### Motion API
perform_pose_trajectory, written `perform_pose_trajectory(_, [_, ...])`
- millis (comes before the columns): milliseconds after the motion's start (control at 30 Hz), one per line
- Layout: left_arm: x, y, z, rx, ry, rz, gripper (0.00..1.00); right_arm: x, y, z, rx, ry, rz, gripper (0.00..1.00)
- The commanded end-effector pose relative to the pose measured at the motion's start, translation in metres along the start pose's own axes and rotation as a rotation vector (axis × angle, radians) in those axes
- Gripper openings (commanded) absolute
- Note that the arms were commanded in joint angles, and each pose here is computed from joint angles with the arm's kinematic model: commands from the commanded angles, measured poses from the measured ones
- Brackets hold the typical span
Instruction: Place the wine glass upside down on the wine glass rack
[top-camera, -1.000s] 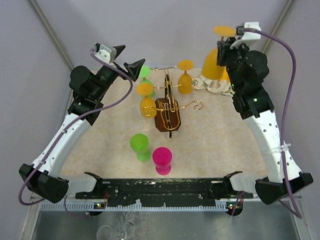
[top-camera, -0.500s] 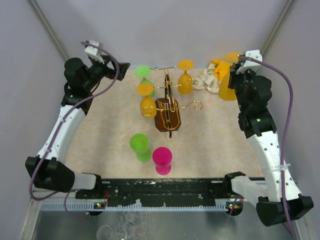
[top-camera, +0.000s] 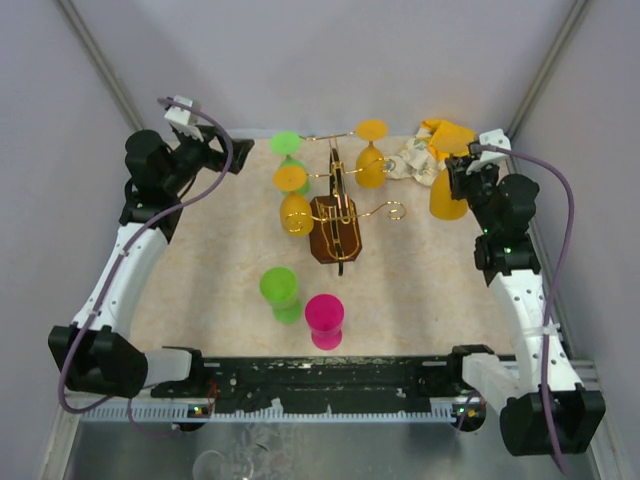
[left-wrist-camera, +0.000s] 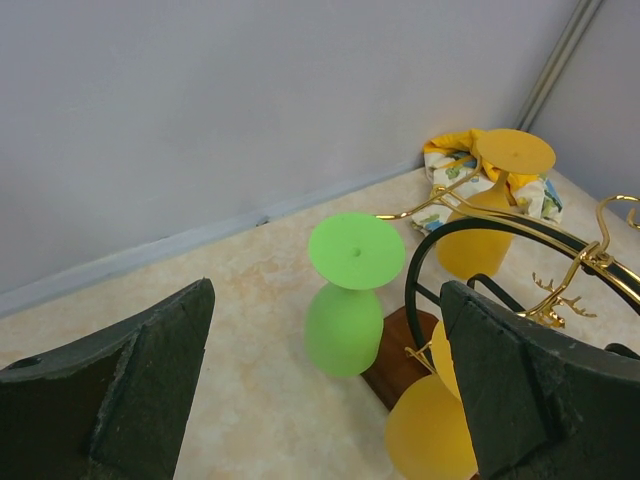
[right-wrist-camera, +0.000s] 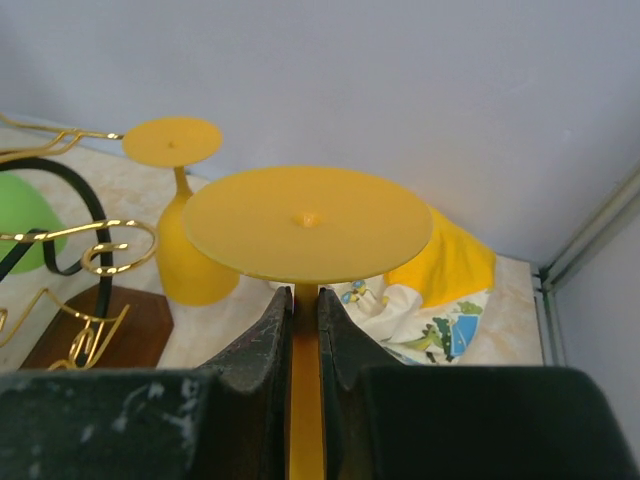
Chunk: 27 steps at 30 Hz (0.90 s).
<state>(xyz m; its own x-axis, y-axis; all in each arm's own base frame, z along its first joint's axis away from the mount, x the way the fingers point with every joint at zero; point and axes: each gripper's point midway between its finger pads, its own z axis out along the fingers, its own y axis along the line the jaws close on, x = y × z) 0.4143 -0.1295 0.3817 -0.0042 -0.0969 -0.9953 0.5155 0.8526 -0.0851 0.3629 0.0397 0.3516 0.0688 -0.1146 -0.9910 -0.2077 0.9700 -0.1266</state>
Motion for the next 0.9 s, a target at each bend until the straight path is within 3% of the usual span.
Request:
perform_pose_trajectory(0, [-0.014,-0.006,-0.008,0.024,-0.05,0.018,0.99,-0.035,0.015,-0.005,-0.121,-0.156,-0.045,0.0])
perform_pose_trajectory(367, [-0.007,-0.006,-0.007,0.027,-0.05,0.002,0.99,0.012,0.041,0.005,-0.282,-0.082,-0.008,0.0])
perform_pose_trajectory(867, [0.0,0.004,-0.017,-0.043,-0.04,0.028,0.99,0.019,0.083,-0.009,-0.498,-0.275,0.025,0.0])
